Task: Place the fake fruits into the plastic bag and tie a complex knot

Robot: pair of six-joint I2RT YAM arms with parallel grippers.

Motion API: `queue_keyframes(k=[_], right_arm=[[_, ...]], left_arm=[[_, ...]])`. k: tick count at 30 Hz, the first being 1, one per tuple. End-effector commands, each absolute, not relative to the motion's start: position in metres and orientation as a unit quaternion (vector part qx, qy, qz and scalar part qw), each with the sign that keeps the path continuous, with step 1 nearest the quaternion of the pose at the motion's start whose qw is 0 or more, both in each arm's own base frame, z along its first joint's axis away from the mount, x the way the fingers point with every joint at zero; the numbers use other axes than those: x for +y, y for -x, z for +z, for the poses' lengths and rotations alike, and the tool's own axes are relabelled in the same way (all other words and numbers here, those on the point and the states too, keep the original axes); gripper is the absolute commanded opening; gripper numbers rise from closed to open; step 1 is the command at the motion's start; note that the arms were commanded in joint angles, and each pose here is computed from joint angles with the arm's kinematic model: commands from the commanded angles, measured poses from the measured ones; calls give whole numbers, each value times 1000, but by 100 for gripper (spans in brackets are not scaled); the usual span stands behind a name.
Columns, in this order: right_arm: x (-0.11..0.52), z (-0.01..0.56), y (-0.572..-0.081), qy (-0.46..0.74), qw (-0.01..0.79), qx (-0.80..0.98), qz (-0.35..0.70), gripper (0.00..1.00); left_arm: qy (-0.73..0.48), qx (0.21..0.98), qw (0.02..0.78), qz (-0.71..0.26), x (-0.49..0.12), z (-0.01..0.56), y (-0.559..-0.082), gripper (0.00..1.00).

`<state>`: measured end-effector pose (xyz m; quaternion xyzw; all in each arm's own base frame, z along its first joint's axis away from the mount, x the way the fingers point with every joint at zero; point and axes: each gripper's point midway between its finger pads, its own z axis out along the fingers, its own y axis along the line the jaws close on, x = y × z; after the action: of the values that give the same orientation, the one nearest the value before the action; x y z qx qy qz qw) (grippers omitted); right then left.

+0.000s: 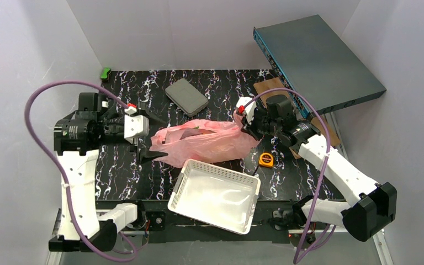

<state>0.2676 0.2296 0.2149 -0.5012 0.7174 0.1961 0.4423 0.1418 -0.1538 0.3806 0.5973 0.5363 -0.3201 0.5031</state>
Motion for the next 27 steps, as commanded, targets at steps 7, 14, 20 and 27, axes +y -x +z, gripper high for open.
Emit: queue_keyframes(k=[7,14,20,27], right_arm=[[238,229,-270,512,466,691,210,1],[235,236,-290,484,469,712,198,1],[253,250,-331,426,451,756,208,1],[265,201,-382,355,367,836,202,1]], left_arm=[[-545,601,455,-367,-154,333,-175,58],[-425,662,484,-384,-146,346,-223,0],[-376,686,520,-343,-118,336,-270,0],[-503,705,422,-266,-95,209,-241,0]])
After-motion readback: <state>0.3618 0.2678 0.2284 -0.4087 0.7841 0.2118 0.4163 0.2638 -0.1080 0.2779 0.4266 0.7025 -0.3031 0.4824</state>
